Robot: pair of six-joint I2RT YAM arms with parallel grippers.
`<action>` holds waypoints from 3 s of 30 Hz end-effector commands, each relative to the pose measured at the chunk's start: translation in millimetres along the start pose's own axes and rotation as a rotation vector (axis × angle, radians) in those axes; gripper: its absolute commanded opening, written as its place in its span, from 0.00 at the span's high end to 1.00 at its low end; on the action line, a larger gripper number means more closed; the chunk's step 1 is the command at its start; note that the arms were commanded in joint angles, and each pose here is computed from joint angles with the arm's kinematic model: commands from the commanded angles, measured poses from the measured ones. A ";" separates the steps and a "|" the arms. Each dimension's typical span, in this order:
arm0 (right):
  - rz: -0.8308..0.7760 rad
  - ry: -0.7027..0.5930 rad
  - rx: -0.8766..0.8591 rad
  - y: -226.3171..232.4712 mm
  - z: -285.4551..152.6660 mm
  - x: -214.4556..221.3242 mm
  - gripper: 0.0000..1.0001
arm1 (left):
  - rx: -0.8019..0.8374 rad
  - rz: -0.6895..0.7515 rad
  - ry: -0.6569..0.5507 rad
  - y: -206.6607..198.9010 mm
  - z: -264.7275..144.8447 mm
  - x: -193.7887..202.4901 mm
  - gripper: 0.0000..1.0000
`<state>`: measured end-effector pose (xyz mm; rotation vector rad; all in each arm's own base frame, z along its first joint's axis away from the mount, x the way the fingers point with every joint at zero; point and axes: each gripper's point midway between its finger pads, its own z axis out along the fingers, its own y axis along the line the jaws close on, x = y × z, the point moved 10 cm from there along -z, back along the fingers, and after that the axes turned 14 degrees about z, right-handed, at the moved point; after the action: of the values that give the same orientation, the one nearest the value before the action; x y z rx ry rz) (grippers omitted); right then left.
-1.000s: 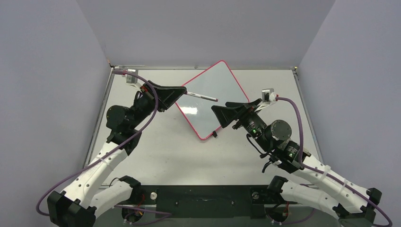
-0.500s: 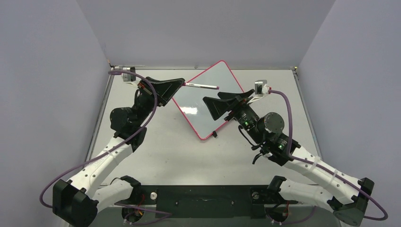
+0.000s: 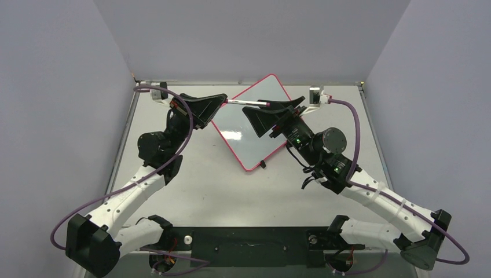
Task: Write a sentence on the whiteboard
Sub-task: Open the pen cap from the whiteboard marker.
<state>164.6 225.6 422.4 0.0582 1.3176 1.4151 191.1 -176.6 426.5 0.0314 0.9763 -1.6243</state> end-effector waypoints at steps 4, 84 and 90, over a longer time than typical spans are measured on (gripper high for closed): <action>0.039 -0.023 -0.168 29.6 20.2 -15.8 0.33 | 0.079 -0.009 -0.083 -16.3 0.7 -4.0 1.00; 0.322 -0.054 0.076 -34.7 9.7 -28.3 1.00 | -0.030 0.288 -0.130 -11.3 -39.2 2.8 1.00; 0.241 -0.067 0.151 -43.8 -2.6 -34.6 1.00 | -0.469 0.347 -0.018 16.5 -59.6 1.2 1.00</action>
<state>209.1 204.2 403.9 0.3702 1.4434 1.5714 164.9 -154.5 394.1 0.0117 0.9756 -1.3016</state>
